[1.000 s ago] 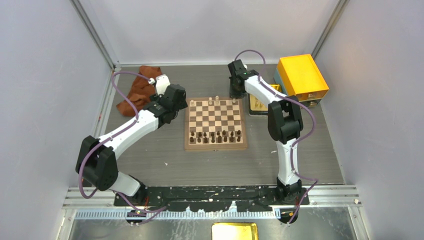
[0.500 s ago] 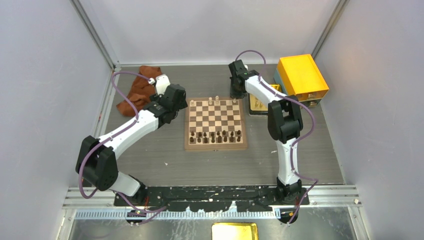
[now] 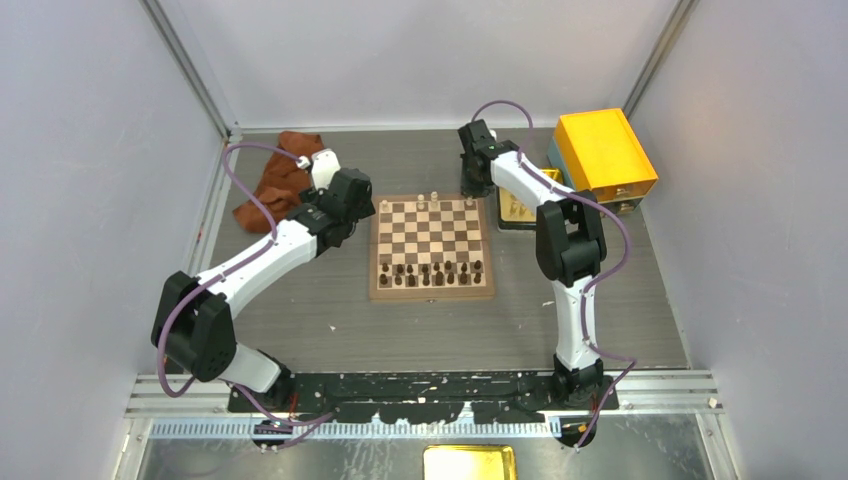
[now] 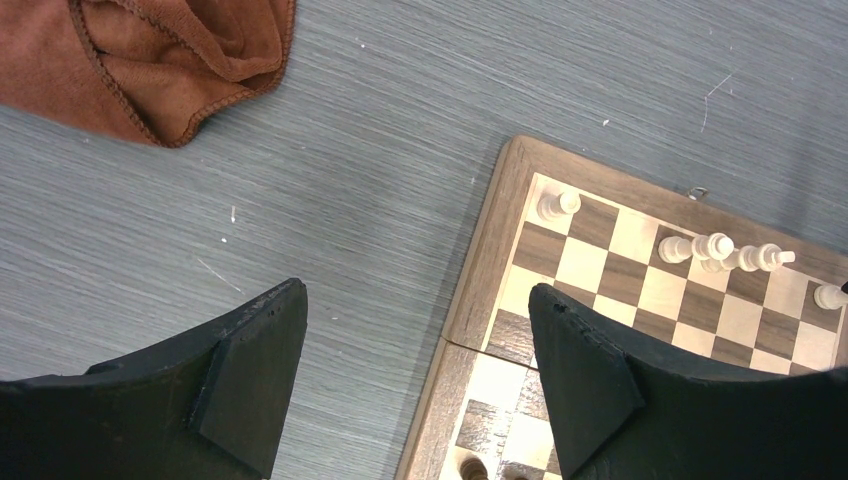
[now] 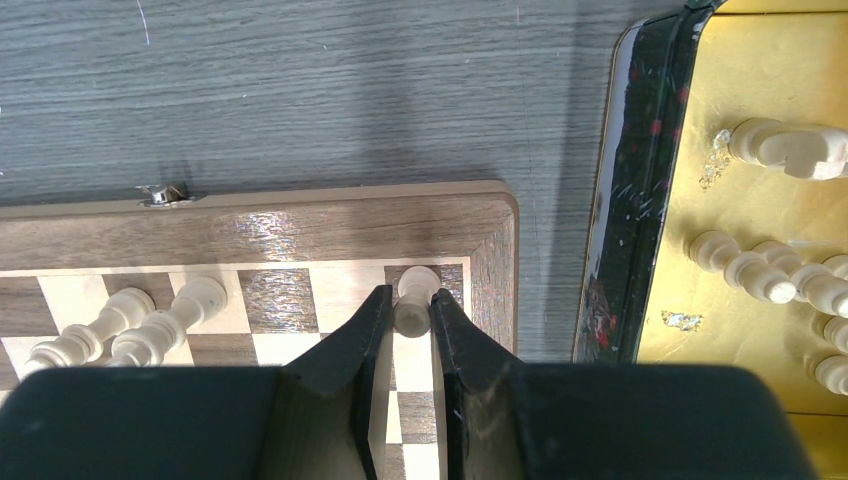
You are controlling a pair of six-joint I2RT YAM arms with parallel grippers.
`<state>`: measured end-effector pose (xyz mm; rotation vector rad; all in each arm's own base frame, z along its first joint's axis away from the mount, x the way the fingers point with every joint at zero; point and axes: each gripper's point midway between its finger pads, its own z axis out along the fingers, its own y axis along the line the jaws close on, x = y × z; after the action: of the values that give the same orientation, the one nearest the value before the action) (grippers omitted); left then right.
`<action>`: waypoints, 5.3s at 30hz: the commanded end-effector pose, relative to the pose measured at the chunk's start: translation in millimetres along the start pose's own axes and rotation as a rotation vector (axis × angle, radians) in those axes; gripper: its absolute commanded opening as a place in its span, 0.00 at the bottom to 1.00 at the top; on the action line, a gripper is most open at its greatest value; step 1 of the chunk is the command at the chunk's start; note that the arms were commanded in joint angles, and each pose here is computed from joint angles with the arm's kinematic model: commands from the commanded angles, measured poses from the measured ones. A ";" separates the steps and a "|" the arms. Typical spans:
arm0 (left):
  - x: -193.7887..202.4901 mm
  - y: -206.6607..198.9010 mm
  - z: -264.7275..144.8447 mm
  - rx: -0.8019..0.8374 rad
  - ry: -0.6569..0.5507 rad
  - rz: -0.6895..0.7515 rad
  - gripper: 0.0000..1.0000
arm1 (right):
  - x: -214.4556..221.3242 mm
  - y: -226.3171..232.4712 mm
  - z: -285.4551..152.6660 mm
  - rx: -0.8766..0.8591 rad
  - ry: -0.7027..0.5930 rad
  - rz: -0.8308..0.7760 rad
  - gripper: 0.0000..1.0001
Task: Set up the chess pieces on the board
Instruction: Place the chess piece on the chessboard, then pick up the chess piece from the storage box.
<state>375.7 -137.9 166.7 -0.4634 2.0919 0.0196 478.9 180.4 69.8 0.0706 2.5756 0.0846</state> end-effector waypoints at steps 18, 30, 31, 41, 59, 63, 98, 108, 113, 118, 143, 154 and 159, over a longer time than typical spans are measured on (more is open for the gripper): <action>-18.9 -6.6 -6.1 0.022 -0.063 -0.059 0.82 | -4.6 -1.8 -4.6 -0.016 -0.028 0.028 0.36; -18.0 -8.6 -4.8 0.024 -0.060 -0.063 0.82 | -14.9 2.5 -14.7 -0.031 -0.048 0.020 0.39; -18.0 -8.3 -4.6 0.022 -0.059 -0.062 0.82 | -14.7 2.5 -14.7 -0.032 -0.047 0.019 0.39; -19.4 -4.3 -7.8 0.014 -0.063 -0.063 0.82 | -20.8 3.4 -28.5 -0.040 -0.072 0.020 0.41; -23.1 1.2 -14.0 0.013 -0.077 -0.076 0.82 | -61.9 -4.0 -86.0 -0.007 -0.253 0.031 0.42; -23.4 0.8 -13.8 0.015 -0.080 -0.072 0.82 | -77.8 -14.8 -97.1 0.045 -0.330 0.048 0.42; -17.4 -17.6 4.2 0.026 -0.054 -0.035 0.82 | -73.9 -157.0 -22.5 0.279 -0.262 0.366 0.35; -17.4 -21.2 5.9 0.032 -0.049 -0.036 0.82 | -65.9 -160.6 -9.7 0.237 -0.205 0.338 0.31; -17.2 -21.8 6.9 0.031 -0.048 -0.036 0.82 | -61.3 -159.0 -1.7 0.214 -0.178 0.326 0.31; -16.5 -22.4 7.8 0.030 -0.045 -0.036 0.82 | -59.6 -157.3 4.1 0.200 -0.166 0.321 0.31; -12.5 -25.8 12.4 0.026 -0.035 -0.032 0.81 | -62.1 -156.5 17.9 0.177 -0.148 0.314 0.31; -12.8 -25.3 12.4 0.022 -0.035 -0.033 0.81 | -61.9 -158.6 20.1 0.176 -0.141 0.318 0.17; -12.6 -24.0 11.1 0.022 -0.035 -0.035 0.81 | -60.5 -159.0 19.1 0.179 -0.137 0.320 0.06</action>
<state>389.1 -148.5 152.5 -0.4528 2.1139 0.0242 523.5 19.8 56.4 0.5421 2.4548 -0.0445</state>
